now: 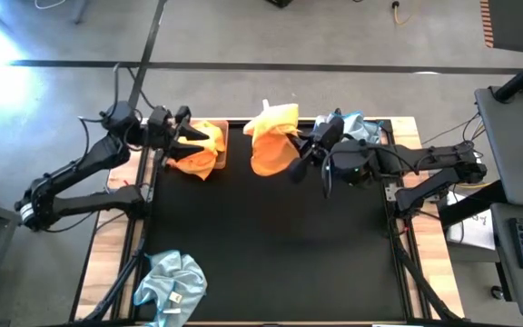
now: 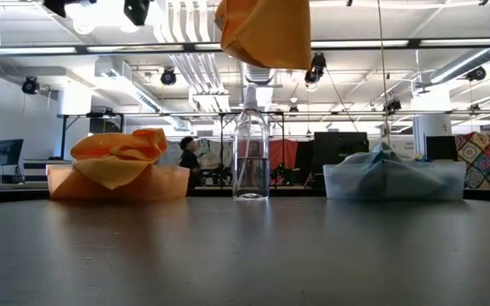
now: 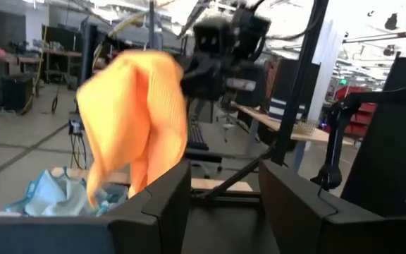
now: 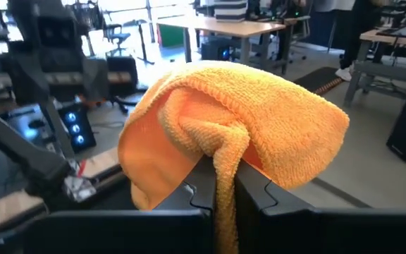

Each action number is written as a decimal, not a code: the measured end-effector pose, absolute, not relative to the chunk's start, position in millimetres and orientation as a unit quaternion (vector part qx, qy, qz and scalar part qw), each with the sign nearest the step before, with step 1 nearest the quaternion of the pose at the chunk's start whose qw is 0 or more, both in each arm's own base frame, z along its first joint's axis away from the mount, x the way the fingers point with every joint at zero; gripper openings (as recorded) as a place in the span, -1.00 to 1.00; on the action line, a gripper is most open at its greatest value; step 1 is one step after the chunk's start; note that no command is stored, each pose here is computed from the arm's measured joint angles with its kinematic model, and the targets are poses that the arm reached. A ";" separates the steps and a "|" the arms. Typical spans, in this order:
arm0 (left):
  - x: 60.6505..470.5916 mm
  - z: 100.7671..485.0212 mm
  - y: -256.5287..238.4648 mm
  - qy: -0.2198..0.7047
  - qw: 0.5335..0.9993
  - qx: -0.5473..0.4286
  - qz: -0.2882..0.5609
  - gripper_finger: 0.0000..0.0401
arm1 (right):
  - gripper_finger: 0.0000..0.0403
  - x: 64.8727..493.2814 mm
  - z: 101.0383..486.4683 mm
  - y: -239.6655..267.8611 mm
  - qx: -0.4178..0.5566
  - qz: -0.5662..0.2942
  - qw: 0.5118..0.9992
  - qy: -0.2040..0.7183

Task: Sort microfiber towel by color & place in baskets
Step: Put the yellow towel into the orange bin

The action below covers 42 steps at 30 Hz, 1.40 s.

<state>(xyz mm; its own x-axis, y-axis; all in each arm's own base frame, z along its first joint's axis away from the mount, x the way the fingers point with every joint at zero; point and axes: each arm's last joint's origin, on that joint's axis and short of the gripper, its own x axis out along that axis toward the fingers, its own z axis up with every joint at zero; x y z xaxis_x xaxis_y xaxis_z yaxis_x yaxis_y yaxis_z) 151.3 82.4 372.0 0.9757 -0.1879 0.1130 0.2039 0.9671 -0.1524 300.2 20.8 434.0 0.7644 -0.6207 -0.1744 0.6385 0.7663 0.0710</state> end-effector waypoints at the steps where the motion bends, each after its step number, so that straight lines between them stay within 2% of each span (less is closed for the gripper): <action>1: 154.9 370.1 84.4 -0.045 0.990 -0.085 -0.100 -0.24 | -0.94 300.5 435.0 19.7 0.066 -0.337 0.937 0.065; 12: 185.4 368.2 103.9 -0.096 0.987 -0.059 -0.112 -0.24 | -0.94 304.0 441.7 8.4 0.104 -0.352 0.930 0.018; 20: 207.4 362.2 115.7 -0.097 0.985 -0.074 -0.122 -0.24 | -0.94 320.0 434.1 10.4 0.109 -0.349 0.931 0.010; 31: 243.7 402.3 124.6 -0.102 0.970 -0.027 -0.218 -0.24 | -0.94 340.8 422.7 13.3 0.116 -0.328 0.938 0.004; 42: 271.8 399.7 138.0 -0.070 0.963 -0.043 -0.256 -0.24 | -0.94 335.0 428.3 15.8 0.111 -0.311 0.944 0.003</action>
